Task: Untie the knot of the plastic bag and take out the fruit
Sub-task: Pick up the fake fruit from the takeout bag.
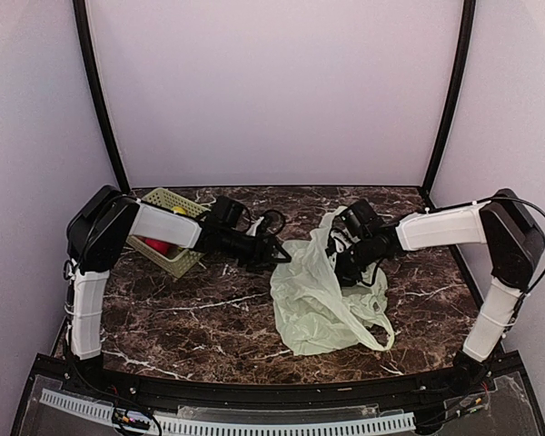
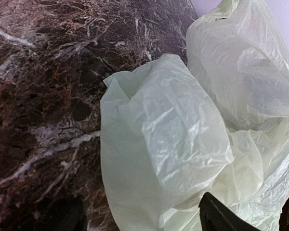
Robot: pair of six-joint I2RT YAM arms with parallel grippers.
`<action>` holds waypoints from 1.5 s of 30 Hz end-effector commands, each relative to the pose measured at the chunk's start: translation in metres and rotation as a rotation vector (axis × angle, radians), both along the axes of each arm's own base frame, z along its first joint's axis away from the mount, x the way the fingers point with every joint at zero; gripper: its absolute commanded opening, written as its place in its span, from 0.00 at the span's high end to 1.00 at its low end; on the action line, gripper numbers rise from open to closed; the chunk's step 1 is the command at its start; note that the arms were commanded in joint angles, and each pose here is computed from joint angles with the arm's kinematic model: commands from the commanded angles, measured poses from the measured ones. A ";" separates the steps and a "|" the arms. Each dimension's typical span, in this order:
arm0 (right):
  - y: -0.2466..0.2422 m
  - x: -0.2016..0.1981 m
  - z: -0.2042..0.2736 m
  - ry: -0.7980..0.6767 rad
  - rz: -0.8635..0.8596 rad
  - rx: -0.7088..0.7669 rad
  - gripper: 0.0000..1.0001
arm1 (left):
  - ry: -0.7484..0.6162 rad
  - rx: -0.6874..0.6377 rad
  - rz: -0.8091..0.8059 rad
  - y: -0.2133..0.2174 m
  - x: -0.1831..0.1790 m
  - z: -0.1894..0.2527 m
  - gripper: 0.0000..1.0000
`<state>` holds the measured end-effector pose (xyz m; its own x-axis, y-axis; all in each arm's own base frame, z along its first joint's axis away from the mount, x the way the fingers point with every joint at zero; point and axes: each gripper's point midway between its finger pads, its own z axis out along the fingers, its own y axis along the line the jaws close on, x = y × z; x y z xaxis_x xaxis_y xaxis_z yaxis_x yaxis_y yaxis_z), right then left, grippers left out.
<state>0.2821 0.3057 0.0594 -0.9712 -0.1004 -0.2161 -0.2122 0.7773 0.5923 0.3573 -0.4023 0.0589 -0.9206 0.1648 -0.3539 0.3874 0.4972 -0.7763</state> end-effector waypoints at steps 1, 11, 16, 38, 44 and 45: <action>0.002 0.002 -0.003 0.008 -0.003 -0.023 0.60 | 0.023 -0.027 -0.020 -0.011 -0.006 0.003 0.47; -0.008 0.003 -0.006 0.011 -0.054 -0.070 0.45 | 0.035 0.005 0.004 -0.006 -0.005 -0.004 0.99; -0.017 0.004 -0.008 0.017 -0.094 -0.096 0.41 | 0.032 0.030 0.016 0.001 -0.002 -0.005 0.99; -0.025 0.011 -0.001 0.003 -0.146 -0.043 0.55 | -0.003 0.048 0.014 0.018 0.000 0.002 0.99; -0.024 0.016 0.047 -0.148 -0.152 0.066 0.62 | -0.021 0.068 0.055 0.029 0.007 0.003 0.99; -0.025 0.017 0.059 -0.181 -0.153 0.083 0.63 | -0.025 0.064 0.065 0.032 0.011 0.005 0.99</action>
